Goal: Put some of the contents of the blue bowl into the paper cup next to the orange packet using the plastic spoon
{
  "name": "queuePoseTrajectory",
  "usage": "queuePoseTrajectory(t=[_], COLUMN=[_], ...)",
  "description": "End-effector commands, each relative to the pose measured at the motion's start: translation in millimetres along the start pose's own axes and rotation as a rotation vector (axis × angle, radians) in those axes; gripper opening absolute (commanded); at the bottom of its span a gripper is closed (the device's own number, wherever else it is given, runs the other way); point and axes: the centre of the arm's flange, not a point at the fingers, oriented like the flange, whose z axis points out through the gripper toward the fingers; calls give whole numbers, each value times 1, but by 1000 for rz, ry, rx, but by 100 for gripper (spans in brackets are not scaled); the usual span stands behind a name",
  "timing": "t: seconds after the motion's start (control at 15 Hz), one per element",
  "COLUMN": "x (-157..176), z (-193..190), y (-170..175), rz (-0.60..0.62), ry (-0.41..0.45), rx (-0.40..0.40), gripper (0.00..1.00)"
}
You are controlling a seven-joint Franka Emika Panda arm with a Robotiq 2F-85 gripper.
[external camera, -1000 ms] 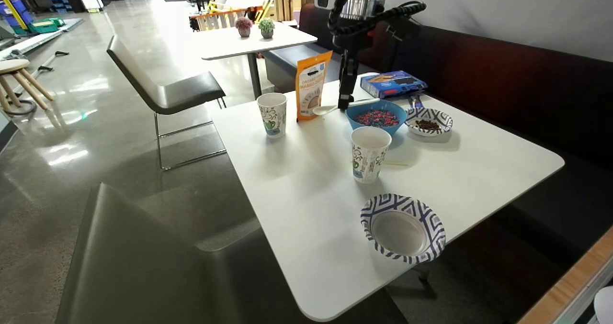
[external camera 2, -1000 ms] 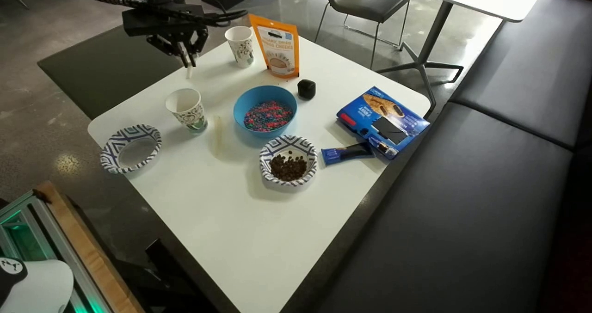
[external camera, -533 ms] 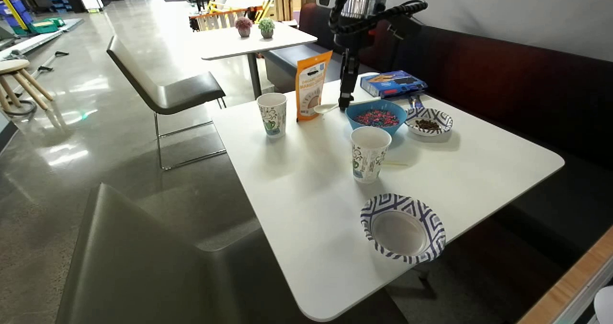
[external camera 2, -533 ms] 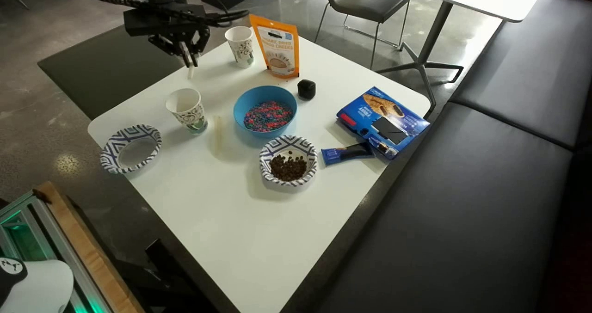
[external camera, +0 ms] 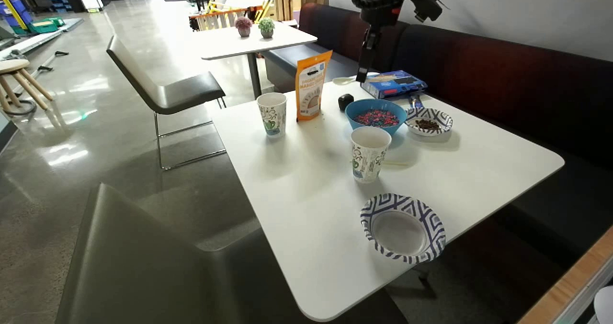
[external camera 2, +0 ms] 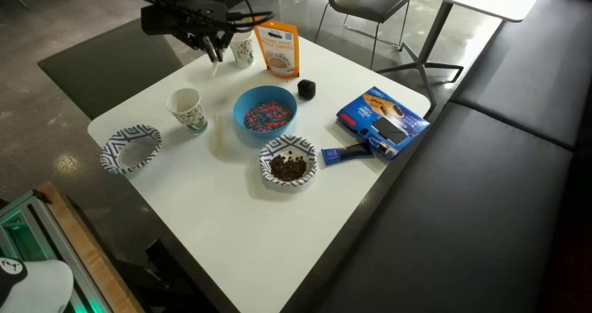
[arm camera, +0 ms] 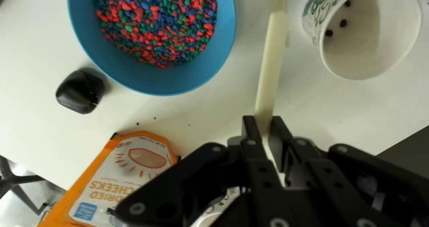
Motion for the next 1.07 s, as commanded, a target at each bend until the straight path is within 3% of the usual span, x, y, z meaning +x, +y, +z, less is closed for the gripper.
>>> queuePoseTrajectory(t=[0.0, 0.53, 1.0], x=[-21, -28, -34], z=[5, 50, 76], y=[17, 42, 57], rz=[91, 245, 378], ry=[-27, -227, -376], rx=[-29, -106, -119], gripper=[4, 4, 4])
